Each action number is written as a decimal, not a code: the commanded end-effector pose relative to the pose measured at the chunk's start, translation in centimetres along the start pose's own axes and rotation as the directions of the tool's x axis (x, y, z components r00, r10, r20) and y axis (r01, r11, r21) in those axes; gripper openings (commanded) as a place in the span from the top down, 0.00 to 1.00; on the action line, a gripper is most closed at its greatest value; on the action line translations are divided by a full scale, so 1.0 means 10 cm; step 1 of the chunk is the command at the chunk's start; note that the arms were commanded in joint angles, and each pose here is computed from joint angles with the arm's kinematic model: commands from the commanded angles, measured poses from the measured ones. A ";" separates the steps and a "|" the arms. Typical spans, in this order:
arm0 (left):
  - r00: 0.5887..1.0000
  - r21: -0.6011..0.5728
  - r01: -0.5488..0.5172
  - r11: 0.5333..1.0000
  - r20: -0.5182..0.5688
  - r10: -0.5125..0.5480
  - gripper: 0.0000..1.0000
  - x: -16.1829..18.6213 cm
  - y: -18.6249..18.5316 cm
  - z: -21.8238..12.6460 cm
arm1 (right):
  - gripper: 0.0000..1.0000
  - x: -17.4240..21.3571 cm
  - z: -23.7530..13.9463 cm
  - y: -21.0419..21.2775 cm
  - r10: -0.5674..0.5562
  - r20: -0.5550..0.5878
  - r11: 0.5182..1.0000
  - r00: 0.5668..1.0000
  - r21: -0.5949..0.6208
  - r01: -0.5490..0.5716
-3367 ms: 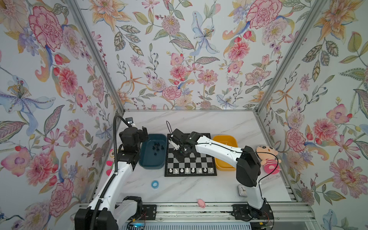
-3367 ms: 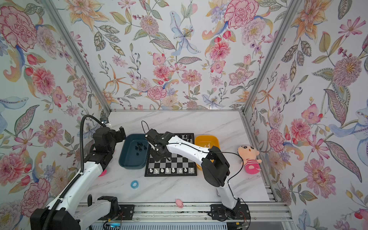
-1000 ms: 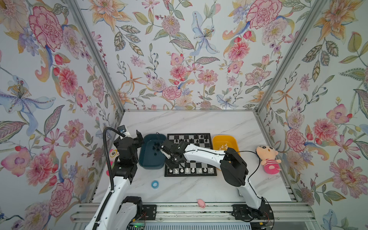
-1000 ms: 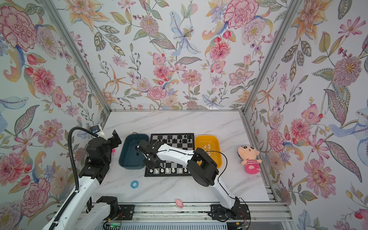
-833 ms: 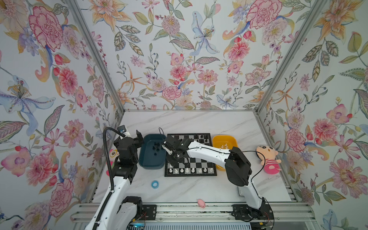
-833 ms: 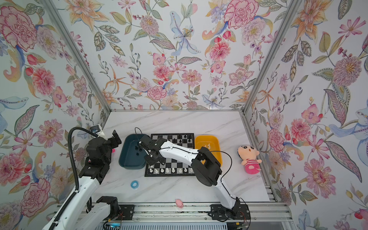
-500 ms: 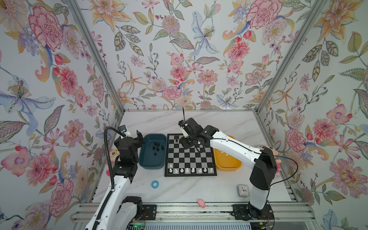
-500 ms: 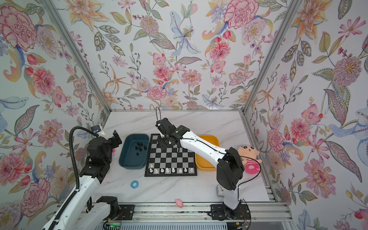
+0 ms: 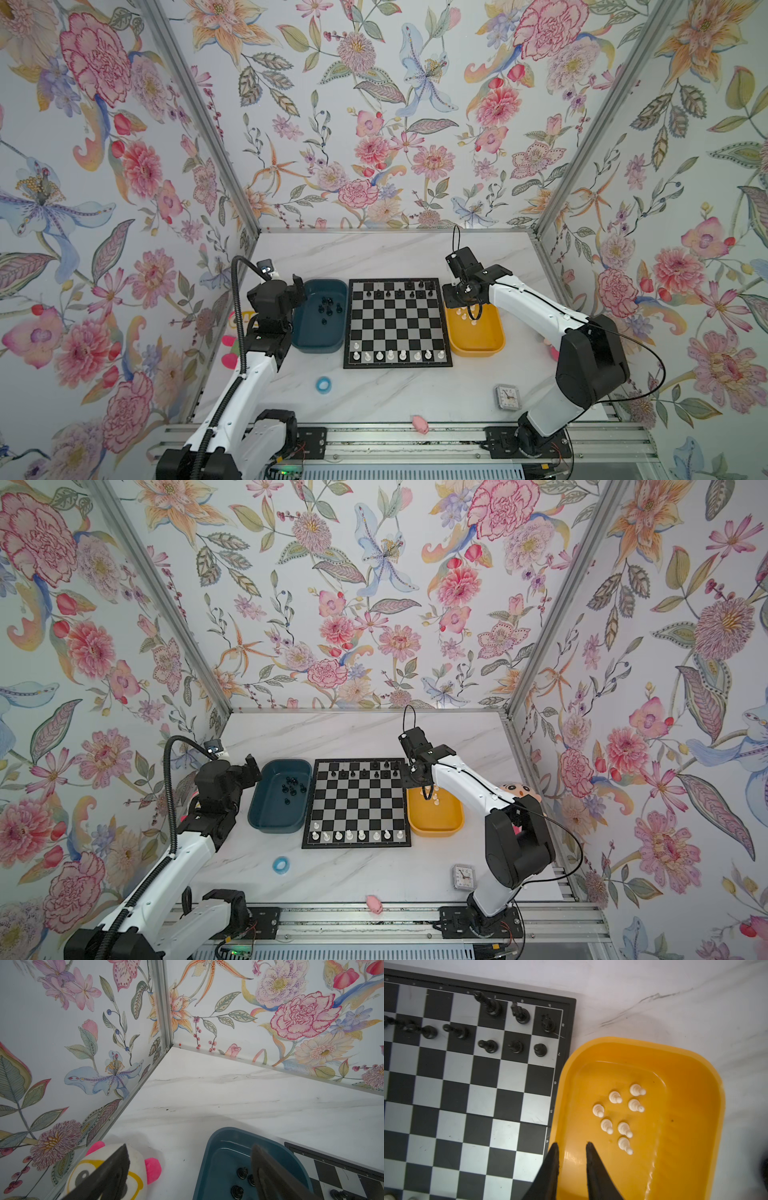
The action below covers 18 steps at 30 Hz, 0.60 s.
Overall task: Set up the chess pieces on the board
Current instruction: 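Lower the right gripper into the yellow tray and grasp another white pawn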
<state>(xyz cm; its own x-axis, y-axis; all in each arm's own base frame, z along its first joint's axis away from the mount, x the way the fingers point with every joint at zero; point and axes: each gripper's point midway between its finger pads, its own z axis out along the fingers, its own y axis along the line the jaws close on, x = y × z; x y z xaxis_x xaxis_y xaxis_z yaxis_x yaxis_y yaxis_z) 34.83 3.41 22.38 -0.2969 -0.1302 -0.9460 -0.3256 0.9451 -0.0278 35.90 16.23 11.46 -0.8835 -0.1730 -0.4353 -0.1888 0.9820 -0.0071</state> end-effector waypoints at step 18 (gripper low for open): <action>0.999 0.040 0.036 0.999 0.011 -0.037 0.08 -0.17 -0.11 0.09 | 0.77 0.14 0.54 -0.24 0.022 -0.088 1.000 0.996 -0.006 -0.023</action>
<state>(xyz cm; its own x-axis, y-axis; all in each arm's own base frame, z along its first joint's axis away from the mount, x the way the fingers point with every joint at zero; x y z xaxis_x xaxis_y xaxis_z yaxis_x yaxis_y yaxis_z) 36.01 2.86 22.40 -0.3059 -0.1459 -0.9408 -0.3062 0.9508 -0.0479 37.28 14.10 6.63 -0.9197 -0.1494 -0.3630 -0.1611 0.9869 0.0020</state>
